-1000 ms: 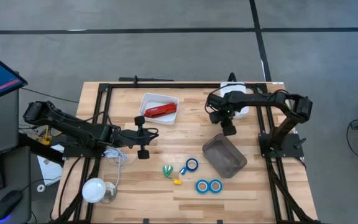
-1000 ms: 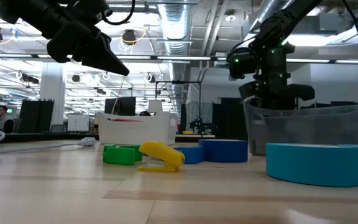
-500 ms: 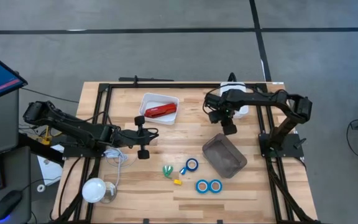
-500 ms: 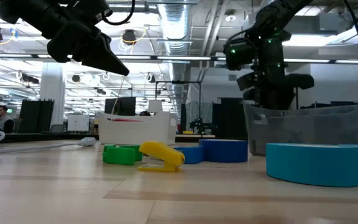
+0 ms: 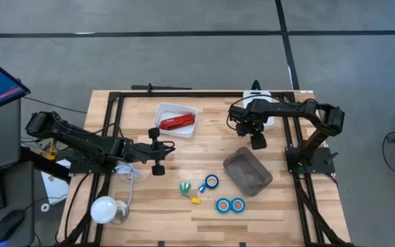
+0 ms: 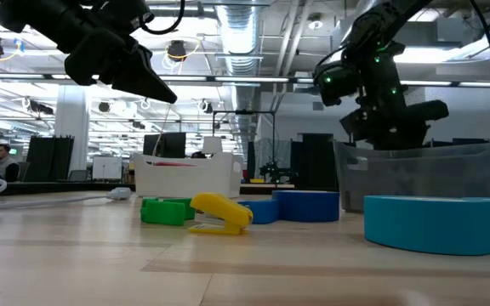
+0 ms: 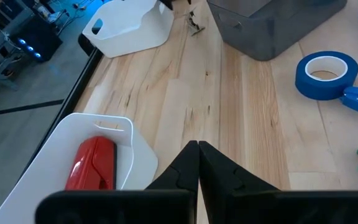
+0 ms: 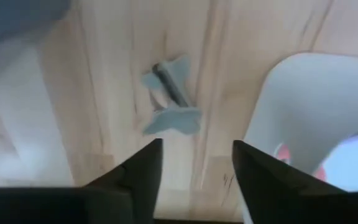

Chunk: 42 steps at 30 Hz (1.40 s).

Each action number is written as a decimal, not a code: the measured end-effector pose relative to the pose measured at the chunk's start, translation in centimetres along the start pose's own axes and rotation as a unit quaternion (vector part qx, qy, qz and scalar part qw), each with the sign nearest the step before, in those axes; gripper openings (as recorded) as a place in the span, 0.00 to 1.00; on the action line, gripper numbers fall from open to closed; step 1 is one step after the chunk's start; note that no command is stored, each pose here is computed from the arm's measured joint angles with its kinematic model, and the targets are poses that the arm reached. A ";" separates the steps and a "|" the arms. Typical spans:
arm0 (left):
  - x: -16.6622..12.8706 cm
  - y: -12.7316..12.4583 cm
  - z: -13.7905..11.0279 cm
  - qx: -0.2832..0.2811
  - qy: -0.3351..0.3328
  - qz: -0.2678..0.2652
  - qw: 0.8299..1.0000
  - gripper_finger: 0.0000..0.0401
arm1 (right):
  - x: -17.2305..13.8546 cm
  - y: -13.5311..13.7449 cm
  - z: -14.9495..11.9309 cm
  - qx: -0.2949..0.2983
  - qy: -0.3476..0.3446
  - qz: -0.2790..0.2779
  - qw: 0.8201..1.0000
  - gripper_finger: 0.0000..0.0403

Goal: Pick and place Stapler, Stapler remover, tape
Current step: Put the gray staple remover into the right white bin

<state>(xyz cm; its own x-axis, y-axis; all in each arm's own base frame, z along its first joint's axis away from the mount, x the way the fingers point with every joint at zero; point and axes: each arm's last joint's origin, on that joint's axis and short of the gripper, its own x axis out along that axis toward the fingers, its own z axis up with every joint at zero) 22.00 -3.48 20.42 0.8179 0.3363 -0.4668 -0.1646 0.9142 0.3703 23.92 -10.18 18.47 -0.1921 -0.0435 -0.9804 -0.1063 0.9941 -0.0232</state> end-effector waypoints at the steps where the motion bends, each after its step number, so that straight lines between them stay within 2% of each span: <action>1: 0.0 0.0 0.0 0.000 0.000 0.000 1.000 0.00 | 0.0 0.0 0.1 0.001 -0.004 -0.001 1.000 0.51; 5: 0.0 0.0 0.0 0.000 0.000 0.000 1.000 0.00 | 0.3 0.0 0.2 0.006 -0.016 0.000 1.000 0.63; 8: 0.0 0.0 0.0 0.000 0.000 0.000 1.000 0.00 | 0.8 0.3 0.1 0.005 -0.021 0.027 0.999 0.68; 13: 0.0 0.0 0.0 0.000 0.000 0.000 1.000 0.00 | 1.9 0.7 -0.2 0.006 -0.018 0.039 0.999 0.68; 19: 0.0 0.0 0.0 0.000 0.000 0.000 1.000 0.00 | 2.7 0.5 0.2 0.010 -0.049 0.021 0.999 0.68; 27: 0.0 0.0 0.0 0.000 0.000 0.000 1.000 0.00 | 3.2 0.7 0.1 0.011 -0.054 0.020 0.998 0.68; 33: 0.0 0.0 0.0 0.000 0.000 0.000 1.000 0.00 | 3.3 0.6 0.2 0.014 -0.058 0.019 0.998 0.57; 42: 0.0 0.0 0.0 0.000 0.000 0.000 1.000 0.00 | 3.4 0.7 0.0 0.014 -0.047 0.025 0.998 0.26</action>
<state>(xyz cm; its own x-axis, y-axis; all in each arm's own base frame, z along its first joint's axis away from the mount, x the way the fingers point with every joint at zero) 22.00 -3.48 20.42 0.8180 0.3363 -0.4667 -0.1645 0.9142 0.3705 23.22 -9.63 15.14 -0.1032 0.0150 -0.9945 -0.0718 0.9972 0.0225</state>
